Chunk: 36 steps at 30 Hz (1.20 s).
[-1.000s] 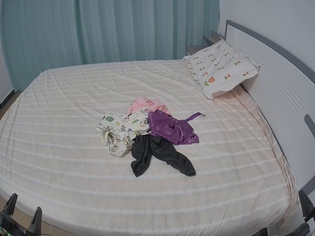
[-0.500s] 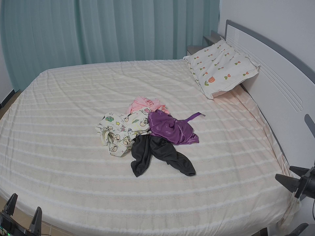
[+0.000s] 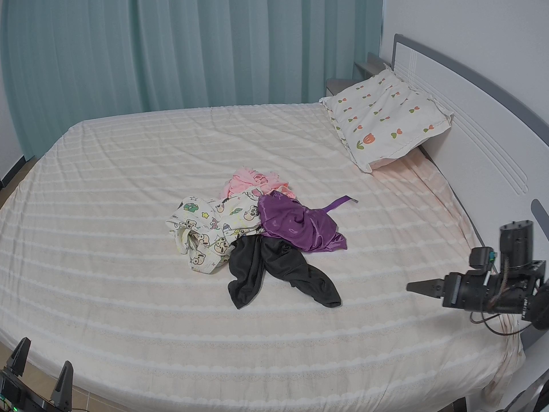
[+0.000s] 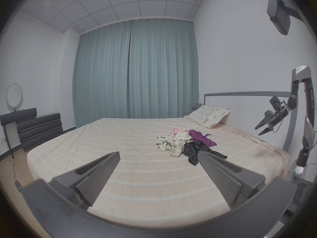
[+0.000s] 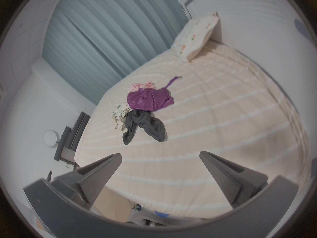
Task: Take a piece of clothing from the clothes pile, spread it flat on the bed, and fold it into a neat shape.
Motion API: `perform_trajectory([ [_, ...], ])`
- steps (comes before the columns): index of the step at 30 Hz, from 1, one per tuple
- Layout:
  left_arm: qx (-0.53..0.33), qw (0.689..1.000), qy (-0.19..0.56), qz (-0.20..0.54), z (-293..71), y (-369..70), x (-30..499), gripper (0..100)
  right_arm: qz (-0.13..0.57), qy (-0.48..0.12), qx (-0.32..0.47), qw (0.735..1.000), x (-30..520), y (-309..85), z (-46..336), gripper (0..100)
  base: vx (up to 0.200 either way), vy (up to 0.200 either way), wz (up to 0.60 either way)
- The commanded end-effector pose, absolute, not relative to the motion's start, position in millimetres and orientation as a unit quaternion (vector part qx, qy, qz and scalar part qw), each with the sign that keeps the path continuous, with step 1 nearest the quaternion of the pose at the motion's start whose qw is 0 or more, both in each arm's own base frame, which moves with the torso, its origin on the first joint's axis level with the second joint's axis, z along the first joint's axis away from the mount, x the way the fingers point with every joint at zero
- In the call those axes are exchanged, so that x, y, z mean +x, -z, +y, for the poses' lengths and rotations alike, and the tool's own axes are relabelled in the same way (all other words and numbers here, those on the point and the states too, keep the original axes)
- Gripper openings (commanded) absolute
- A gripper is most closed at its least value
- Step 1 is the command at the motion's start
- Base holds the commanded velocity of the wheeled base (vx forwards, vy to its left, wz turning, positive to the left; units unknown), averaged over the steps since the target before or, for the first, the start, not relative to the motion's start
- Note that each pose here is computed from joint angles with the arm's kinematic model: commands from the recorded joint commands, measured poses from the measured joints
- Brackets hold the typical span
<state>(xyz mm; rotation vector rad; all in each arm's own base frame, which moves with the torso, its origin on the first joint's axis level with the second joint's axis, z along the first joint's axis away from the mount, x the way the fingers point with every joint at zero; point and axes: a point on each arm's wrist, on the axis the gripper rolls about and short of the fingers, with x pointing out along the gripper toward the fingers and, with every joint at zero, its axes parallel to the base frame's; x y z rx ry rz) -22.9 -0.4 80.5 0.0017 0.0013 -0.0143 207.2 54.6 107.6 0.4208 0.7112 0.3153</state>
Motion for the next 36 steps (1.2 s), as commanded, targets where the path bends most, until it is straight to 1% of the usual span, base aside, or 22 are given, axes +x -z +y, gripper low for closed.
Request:
perform_trajectory([
  [1,0.001,1.0,0.007,0.0,-0.4,-76.0,-23.0,100,0.413,-0.128,0.239,0.869,266.2,-54.8,100.1,100,0.0,0.0,0.0],
  [4,0.001,1.0,0.007,0.0,-0.4,-76.0,-23.0,100,0.427,-0.111,0.269,0.856,284.9,-36.3,116.9,100,0.0,0.0,0.0],
  [7,0.001,1.0,0.007,0.0,-0.4,-76.0,-23.0,100,0.428,-0.11,0.276,0.854,293.0,-27.2,123.2,100,0.0,0.0,0.0],
  [8,0.001,1.0,0.007,0.0,-0.4,-76.0,-23.0,100,0.427,-0.105,0.279,0.854,303.3,-12.3,129.8,100,0.0,0.0,0.0],
  [9,0.001,1.0,0.007,0.0,-0.4,-76.0,-23.0,100,0.426,-0.104,0.279,0.854,305.0,-10.2,131.0,100,0.0,0.0,0.0],
  [12,0.001,1.0,0.007,0.0,-0.4,-76.0,-23.0,100,0.406,-0.086,0.275,0.867,325.5,10.1,139.9,100,0.0,0.0,0.0],
  [17,0.001,1.0,0.007,0.0,-0.4,-76.0,-23.0,100,0.377,-0.075,0.269,0.883,350.9,17.7,153.6,100,0.0,0.0,0.0],
  [22,0.001,1.0,0.007,0.0,-0.4,-76.0,-23.0,100,0.374,-0.087,0.262,0.885,362.7,30.2,172.6,100,0.0,0.0,0.0],
  [26,0.001,1.0,0.007,0.0,-0.4,-76.0,-23.0,100,0.365,-0.095,0.263,0.888,374.6,28.5,184.5,100,0.0,0.0,0.0],
  [28,0.001,1.0,0.007,0.0,-0.4,-76.0,-23.0,100,0.367,-0.094,0.26,0.888,376.5,31.1,189.5,100,0.0,0.0,0.0],
  [31,0.001,1.0,0.007,0.001,-0.4,-76.1,-22.9,100,0.371,-0.073,0.237,0.895,382.8,50.9,210.2,100,0.0,0.0,0.0],
  [36,0.001,1.0,0.007,0.0,-0.4,-76.0,-23.0,100,0.369,-0.076,0.231,0.897,384.2,53.2,216.9,100,0.0,0.0,0.0],
])
